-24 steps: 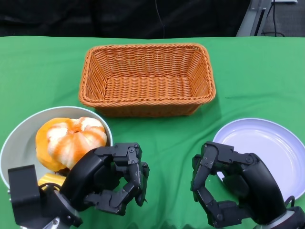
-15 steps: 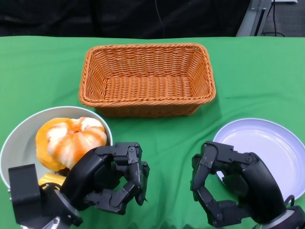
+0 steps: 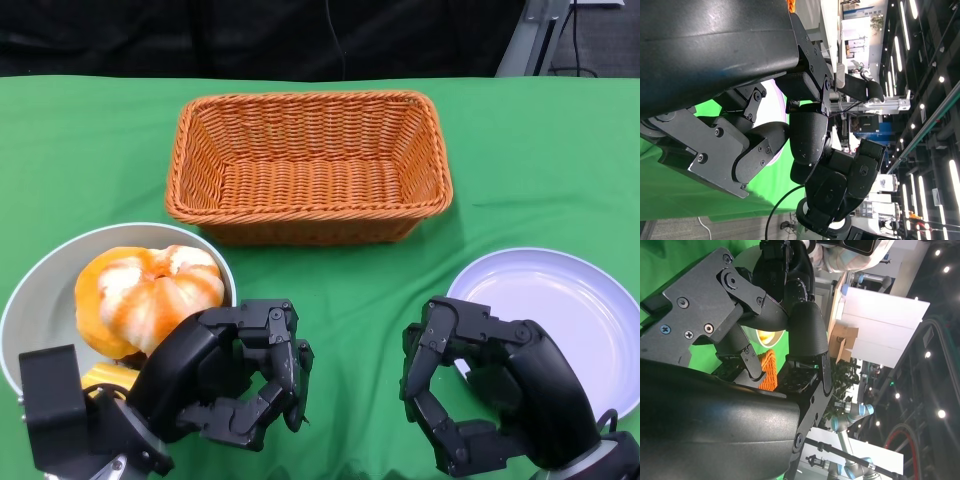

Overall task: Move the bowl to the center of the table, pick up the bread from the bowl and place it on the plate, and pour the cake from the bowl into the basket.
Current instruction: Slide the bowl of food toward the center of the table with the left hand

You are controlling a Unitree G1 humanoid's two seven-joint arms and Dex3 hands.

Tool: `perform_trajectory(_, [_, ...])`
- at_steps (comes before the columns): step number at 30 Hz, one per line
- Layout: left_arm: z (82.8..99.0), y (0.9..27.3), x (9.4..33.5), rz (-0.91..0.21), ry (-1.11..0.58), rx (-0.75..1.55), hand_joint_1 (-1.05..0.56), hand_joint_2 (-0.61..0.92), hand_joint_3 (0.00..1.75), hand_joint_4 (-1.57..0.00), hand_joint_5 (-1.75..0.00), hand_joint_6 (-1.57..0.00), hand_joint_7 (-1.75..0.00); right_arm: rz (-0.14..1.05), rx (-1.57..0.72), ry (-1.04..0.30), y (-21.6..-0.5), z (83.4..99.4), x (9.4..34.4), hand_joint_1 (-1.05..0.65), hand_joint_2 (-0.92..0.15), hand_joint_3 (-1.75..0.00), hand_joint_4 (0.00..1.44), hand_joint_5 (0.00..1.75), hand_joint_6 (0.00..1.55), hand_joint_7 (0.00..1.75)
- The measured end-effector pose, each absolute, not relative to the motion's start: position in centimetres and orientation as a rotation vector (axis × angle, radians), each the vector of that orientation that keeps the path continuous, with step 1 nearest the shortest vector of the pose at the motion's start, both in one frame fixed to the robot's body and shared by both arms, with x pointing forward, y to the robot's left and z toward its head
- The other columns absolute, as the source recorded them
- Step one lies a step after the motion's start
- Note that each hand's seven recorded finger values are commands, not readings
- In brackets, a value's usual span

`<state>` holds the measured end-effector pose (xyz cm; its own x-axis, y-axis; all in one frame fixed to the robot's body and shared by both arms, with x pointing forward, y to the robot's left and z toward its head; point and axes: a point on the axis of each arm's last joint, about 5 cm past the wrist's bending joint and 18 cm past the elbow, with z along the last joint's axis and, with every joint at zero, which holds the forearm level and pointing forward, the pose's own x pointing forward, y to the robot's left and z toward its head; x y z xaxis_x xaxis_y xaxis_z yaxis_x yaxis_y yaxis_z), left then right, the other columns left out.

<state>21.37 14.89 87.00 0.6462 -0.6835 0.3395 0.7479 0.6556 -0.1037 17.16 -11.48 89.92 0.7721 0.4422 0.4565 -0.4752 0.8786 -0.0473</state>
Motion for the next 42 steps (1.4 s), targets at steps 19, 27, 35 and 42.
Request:
perform_trajectory(19, [87.0,15.1,21.5,-0.795,-0.312,-0.269,-0.08,0.53,1.2,-0.82,-1.63,-0.8,-1.33,0.5,0.079,-0.466,-11.5,89.6,17.2,-0.18,-0.41,-1.27,0.84,1.75,0.73,1.5])
perform_trajectory(27, [87.9,15.5,21.7,-0.746,-0.4,-0.219,-0.1,0.6,1.07,-0.83,-1.49,-0.82,-1.12,0.504,0.078,-0.462,-11.5,89.3,17.4,-0.19,-0.42,-1.27,0.84,1.75,0.72,1.51])
perform_trajectory(35, [89.8,17.0,22.6,-0.714,-0.478,-0.243,-0.36,0.8,0.45,-0.81,-1.25,-0.95,-0.63,0.506,0.068,-0.468,-11.5,89.2,17.5,-0.17,-0.43,-1.26,0.83,1.75,0.72,1.51])
perform_trajectory(42, [91.1,19.1,23.5,-0.61,-0.487,-0.336,-0.41,0.92,0.1,-0.85,-1.1,-1.04,-0.28,0.504,0.067,-0.461,-11.5,88.9,17.6,-0.16,-0.42,-1.28,0.84,1.75,0.71,1.53])
